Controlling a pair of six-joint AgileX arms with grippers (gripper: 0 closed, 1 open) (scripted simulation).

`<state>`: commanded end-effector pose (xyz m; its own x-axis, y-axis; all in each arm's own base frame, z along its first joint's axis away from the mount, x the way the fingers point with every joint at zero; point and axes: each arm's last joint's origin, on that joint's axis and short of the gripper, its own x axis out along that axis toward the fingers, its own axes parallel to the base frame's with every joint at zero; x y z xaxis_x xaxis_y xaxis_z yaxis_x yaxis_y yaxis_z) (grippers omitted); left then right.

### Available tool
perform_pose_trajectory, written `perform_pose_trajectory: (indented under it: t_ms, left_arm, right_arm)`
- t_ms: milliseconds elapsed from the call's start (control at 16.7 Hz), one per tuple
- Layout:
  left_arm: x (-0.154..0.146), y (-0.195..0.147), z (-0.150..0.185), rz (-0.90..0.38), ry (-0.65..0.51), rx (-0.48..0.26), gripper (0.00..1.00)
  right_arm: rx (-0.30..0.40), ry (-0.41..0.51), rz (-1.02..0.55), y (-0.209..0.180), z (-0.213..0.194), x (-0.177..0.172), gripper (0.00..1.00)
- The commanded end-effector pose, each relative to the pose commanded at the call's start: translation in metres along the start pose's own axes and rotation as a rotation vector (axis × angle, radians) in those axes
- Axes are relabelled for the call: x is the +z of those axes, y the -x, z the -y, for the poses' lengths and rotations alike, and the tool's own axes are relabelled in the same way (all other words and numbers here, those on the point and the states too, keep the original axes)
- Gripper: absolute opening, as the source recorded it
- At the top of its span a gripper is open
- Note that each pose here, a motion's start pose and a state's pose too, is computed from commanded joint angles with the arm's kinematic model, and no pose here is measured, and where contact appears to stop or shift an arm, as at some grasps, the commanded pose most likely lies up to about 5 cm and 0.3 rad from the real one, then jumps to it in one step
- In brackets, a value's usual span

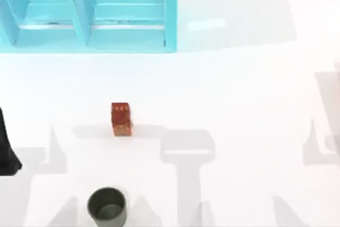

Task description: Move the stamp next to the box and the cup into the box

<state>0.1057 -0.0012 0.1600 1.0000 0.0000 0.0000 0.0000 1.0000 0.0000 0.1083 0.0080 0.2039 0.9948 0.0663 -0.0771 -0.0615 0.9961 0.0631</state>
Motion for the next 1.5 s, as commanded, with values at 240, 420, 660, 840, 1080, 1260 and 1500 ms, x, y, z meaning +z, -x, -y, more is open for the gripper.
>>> perform_pose_trajectory:
  t_ms: [240, 420, 660, 840, 1080, 1260, 1500]
  left_arm:
    - [0.0, 0.0, 0.0, 0.0, 0.0, 0.0, 1.0]
    - [0.0, 0.0, 0.0, 0.0, 0.0, 0.0, 1.0]
    - [0.0, 0.0, 0.0, 0.0, 0.0, 0.0, 1.0]
    - [0.0, 0.0, 0.0, 0.0, 0.0, 0.0, 1.0]
    - [0.0, 0.0, 0.0, 0.0, 0.0, 0.0, 1.0]
    - [0.0, 0.0, 0.0, 0.0, 0.0, 0.0, 1.0]
    - [0.0, 0.0, 0.0, 0.0, 0.0, 0.0, 1.0]
  right_arm:
    - [0.063, -0.073, -0.164, -0.016, -0.019, 0.055, 1.0]
    - [0.098, -0.118, -0.335, -0.046, -0.044, 0.097, 1.0]
    - [0.114, -0.145, -0.586, -0.106, -0.101, 0.136, 1.0]
    - [0.1, -0.137, -0.762, -0.154, -0.161, 0.141, 1.0]
    - [0.053, -0.1, -0.953, -0.201, -0.251, 0.115, 1.0]
    - [0.006, -0.066, -1.056, -0.219, -0.312, 0.078, 1.0]
    - [-0.055, -0.024, -1.144, -0.223, -0.369, 0.024, 1.0]
